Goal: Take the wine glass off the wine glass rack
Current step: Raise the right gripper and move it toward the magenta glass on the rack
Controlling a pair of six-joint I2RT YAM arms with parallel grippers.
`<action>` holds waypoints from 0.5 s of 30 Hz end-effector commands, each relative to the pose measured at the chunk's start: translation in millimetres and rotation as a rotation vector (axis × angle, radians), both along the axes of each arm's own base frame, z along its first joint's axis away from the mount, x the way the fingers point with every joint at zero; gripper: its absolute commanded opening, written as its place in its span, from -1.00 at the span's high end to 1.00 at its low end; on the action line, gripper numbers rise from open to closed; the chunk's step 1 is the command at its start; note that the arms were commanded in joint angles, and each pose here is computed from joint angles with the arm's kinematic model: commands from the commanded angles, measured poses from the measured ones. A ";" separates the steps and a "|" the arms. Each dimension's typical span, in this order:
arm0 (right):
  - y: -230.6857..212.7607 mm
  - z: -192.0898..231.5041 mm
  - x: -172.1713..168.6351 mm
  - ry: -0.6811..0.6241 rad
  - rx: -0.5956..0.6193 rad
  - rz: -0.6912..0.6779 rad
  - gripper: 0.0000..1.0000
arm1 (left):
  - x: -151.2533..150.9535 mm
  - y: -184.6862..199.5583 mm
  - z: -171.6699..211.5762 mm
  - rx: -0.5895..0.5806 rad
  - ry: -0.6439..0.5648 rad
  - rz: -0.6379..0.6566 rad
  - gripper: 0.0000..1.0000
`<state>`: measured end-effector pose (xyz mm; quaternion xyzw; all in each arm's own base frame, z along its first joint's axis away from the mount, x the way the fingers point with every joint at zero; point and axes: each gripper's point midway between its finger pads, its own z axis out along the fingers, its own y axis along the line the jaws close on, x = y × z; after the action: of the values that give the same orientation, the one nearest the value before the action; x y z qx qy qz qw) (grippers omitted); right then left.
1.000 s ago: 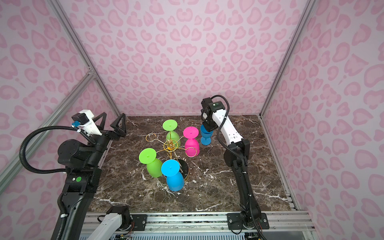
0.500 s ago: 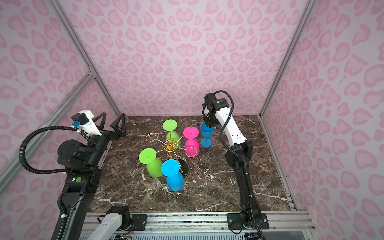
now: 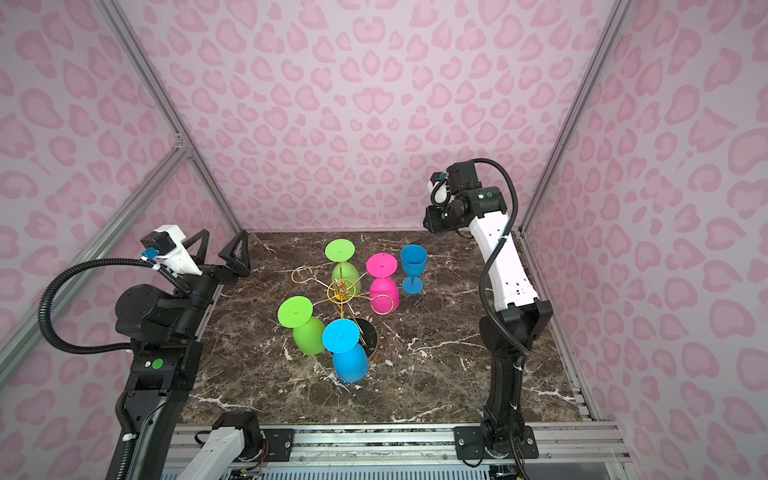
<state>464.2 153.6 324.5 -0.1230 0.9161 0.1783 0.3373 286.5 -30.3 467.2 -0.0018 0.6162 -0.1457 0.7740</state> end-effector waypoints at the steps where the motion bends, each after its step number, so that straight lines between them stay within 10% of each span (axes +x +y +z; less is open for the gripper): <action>1: 20.1 41.6 -6.9 -0.118 0.231 0.043 0.24 | -1.6 3.7 0.1 0.006 -0.010 0.022 -0.95; 15: 31.5 89.0 -97.7 -0.203 0.812 0.061 -0.03 | 3.8 10.7 -11.8 -0.036 0.015 0.041 -0.95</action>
<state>367.7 177.0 383.0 -0.0319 0.7810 0.4535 0.4281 290.7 -20.7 451.5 -0.0244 0.6268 -0.1367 0.7667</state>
